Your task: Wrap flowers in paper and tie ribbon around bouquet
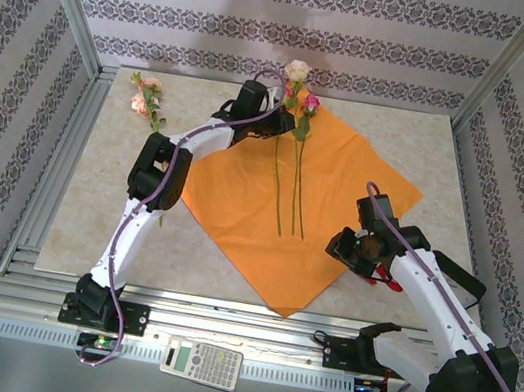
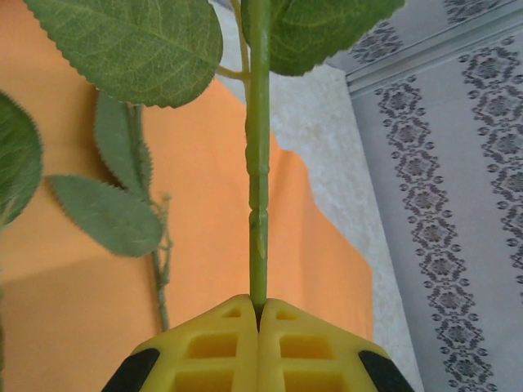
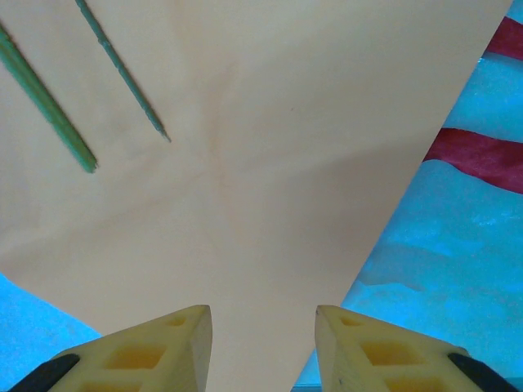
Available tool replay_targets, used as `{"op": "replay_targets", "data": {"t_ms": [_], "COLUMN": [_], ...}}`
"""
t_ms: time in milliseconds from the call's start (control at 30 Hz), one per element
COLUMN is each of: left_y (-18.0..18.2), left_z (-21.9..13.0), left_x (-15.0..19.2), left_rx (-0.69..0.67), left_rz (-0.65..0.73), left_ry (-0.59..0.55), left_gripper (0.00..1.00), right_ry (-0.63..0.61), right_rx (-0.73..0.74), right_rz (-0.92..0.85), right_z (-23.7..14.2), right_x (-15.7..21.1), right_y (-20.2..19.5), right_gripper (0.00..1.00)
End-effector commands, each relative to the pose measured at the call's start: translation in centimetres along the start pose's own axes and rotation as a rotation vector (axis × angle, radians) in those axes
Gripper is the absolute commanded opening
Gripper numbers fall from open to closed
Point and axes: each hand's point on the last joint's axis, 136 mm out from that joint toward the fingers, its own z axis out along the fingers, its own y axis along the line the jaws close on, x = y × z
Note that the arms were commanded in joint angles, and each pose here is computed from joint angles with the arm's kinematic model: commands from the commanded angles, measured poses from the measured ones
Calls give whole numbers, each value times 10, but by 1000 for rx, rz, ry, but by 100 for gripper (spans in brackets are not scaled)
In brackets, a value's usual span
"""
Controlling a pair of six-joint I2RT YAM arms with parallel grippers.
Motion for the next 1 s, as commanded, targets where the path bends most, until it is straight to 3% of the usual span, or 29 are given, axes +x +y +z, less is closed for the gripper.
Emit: {"op": "replay_targets", "data": {"t_ms": [0, 133, 267, 467, 600, 733, 867, 967], "left_y": [-10, 5, 12, -11, -48, -61, -8, 38], "left_z": [11, 19, 17, -22, -70, -145, -235, -286], "left_x": [-7, -3, -2, -26, -48, -62, -42, -18], "left_rx": [4, -39, -96, -211, -284, -495, -808, -907], "left_rz": [63, 69, 97, 160, 194, 233, 139, 49], "left_ry": [12, 47, 70, 20, -54, -95, -8, 68], "left_gripper": [0, 1, 27, 36, 37, 41, 43, 45], "right_ry": [30, 30, 36, 29, 28, 19, 6, 11], "right_rx": [16, 17, 15, 13, 12, 17, 18, 19], "right_rz": [29, 32, 32, 33, 35, 24, 1, -10], "right_z": [0, -1, -1, -1, 1, 1, 1, 4], "right_x": [14, 16, 17, 16, 15, 10, 2, -2], "right_y": [-15, -17, -17, -17, -16, -14, -9, -5], "right_gripper": [39, 40, 41, 42, 42, 42, 41, 42]}}
